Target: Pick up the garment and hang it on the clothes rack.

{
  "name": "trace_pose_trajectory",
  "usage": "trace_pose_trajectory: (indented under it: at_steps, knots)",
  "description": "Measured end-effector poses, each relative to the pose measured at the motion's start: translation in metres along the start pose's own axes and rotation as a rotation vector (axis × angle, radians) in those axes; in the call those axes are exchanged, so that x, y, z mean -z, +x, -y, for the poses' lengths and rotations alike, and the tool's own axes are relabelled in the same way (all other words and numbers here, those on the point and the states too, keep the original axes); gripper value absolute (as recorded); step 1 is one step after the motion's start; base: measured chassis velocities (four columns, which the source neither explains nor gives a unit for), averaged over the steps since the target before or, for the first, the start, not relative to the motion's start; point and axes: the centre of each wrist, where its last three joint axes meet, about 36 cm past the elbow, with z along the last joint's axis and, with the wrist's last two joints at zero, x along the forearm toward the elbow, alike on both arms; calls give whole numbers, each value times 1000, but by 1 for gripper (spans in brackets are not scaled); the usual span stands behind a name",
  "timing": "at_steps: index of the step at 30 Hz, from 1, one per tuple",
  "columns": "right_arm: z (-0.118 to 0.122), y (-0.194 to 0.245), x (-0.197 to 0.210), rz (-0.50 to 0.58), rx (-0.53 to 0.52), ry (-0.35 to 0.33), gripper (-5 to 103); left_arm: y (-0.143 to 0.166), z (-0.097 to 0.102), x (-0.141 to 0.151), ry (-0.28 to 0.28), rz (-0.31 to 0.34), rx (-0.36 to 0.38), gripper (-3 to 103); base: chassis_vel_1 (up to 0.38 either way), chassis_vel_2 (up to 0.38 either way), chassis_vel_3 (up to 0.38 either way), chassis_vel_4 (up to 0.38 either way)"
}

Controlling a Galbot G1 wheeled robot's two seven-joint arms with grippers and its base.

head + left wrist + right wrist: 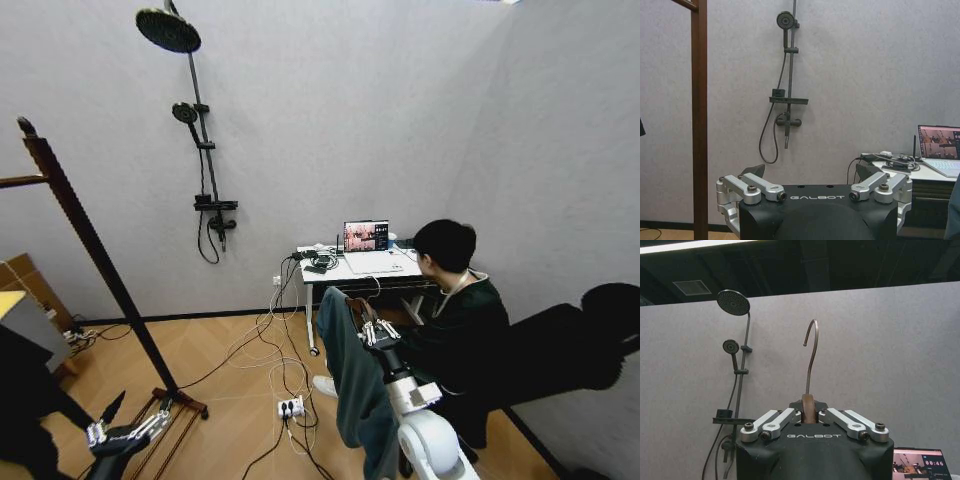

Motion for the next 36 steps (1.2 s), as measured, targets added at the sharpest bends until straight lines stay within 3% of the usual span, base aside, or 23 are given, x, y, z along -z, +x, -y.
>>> trace_pose_trajectory:
  at_steps: [18, 36]
  knots:
    - [1, 1, -2, -13, -2, 3, 10, 0, 0, 0, 0, 0, 1, 100, 131, 125, -118, -127]
    - [7, -7, -2, -21, -1, 4, 10, 0, 0, 0, 0, 0, 0, 100, 5, 9, 35, 38]
